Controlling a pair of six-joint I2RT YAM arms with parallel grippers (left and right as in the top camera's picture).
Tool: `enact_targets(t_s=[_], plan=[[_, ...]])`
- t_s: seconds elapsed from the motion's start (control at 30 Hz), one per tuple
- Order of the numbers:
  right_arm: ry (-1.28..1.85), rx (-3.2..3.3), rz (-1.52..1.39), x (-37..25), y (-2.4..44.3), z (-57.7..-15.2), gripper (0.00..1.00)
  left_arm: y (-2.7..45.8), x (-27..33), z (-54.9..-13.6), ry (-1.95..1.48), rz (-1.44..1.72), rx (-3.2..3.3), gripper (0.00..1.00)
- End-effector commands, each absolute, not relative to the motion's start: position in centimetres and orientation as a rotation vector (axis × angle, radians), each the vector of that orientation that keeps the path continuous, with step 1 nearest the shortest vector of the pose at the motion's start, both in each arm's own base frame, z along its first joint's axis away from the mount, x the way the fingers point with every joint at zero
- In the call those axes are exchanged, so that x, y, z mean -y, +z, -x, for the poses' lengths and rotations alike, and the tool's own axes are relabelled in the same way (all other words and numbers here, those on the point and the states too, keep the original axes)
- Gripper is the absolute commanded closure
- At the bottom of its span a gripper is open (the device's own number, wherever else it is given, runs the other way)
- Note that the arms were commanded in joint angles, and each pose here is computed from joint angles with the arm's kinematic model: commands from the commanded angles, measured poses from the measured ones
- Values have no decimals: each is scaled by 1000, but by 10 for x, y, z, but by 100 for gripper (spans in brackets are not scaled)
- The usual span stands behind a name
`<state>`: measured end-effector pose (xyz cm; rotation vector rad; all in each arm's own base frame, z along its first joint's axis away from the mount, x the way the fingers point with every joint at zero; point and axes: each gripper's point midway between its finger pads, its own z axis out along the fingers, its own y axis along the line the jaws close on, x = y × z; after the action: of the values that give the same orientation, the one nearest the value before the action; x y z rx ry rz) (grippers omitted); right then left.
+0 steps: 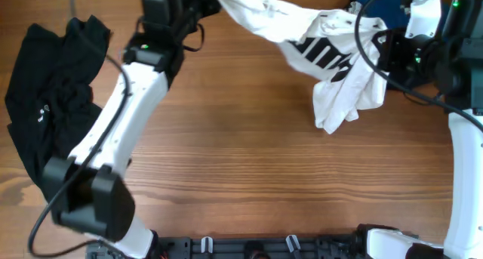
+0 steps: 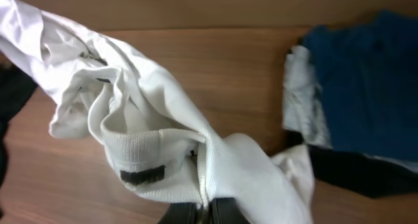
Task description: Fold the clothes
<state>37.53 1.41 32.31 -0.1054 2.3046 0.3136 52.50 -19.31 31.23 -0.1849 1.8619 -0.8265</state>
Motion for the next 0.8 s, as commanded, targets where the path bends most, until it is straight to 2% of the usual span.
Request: enact_targets(t_s=[0.0,0.27,0.4,0.63,0.7,0.77], plan=[[245,-2299,80,3,328,-373,96,314,218,-526,-851,121,-1830,96],[306,-2364,166,-28,302,-381,96,291,180,-539,-704,248,-1885,96],[372,-2449,268,-67,268,-395,96,273,176,-551,-625,174,-1895,96],[431,-2537,381,-112,222,-410,96,223,168,-589,-553,223,-1857,96],[439,-2556,401,-119,212,-412,96,203,166,-599,-547,231,-1857,93],[444,-2567,404,-122,207,-413,96,185,161,-605,-536,243,-1869,82]])
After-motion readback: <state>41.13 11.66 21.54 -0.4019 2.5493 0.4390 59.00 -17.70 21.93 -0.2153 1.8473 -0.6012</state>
